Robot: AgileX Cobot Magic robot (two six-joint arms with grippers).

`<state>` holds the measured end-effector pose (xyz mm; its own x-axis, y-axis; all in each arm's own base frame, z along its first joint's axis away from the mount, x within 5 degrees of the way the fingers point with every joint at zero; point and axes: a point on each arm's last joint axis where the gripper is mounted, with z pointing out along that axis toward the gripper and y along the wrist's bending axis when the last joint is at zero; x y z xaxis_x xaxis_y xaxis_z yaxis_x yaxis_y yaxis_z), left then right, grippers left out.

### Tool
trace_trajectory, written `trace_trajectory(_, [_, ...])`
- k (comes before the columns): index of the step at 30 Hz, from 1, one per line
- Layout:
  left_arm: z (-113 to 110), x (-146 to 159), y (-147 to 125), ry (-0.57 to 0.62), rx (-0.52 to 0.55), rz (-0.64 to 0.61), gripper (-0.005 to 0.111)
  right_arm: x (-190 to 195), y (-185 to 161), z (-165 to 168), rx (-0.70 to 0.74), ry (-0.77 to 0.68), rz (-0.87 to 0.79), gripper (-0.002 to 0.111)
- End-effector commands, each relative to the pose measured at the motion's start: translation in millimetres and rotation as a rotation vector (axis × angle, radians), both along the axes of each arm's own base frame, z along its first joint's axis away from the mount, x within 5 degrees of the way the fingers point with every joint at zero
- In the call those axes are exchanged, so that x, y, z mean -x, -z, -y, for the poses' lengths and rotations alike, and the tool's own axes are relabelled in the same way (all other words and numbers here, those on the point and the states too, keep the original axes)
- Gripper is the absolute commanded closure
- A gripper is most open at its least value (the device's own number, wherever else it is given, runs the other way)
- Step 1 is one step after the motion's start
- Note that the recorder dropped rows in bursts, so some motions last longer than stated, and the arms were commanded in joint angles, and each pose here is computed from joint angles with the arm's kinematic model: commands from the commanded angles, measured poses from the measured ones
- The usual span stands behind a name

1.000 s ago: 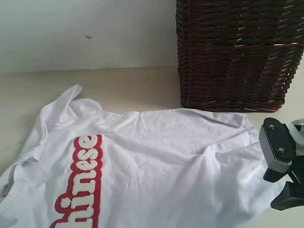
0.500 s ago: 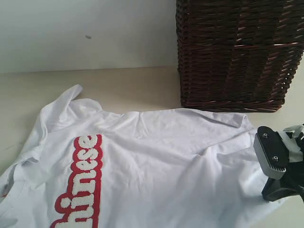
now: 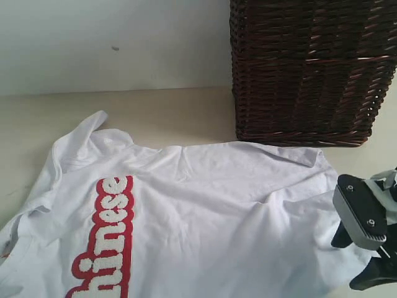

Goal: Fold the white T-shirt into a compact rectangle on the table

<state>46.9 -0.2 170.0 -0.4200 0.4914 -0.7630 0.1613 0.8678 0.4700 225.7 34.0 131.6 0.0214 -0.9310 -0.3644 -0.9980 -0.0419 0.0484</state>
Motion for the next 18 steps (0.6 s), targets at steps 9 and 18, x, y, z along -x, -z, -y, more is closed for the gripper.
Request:
trace_trajectory(9, [0, 0, 0, -0.004, 0.004, 0.011, 0.107, 8, 22, 5, 0.052, 0.009, 0.031, 0.089])
trace_trajectory(18, [0, 0, 0, -0.004, 0.004, 0.011, 0.107, 6, -7, -3, -0.054, 0.14, 0.107, 0.108])
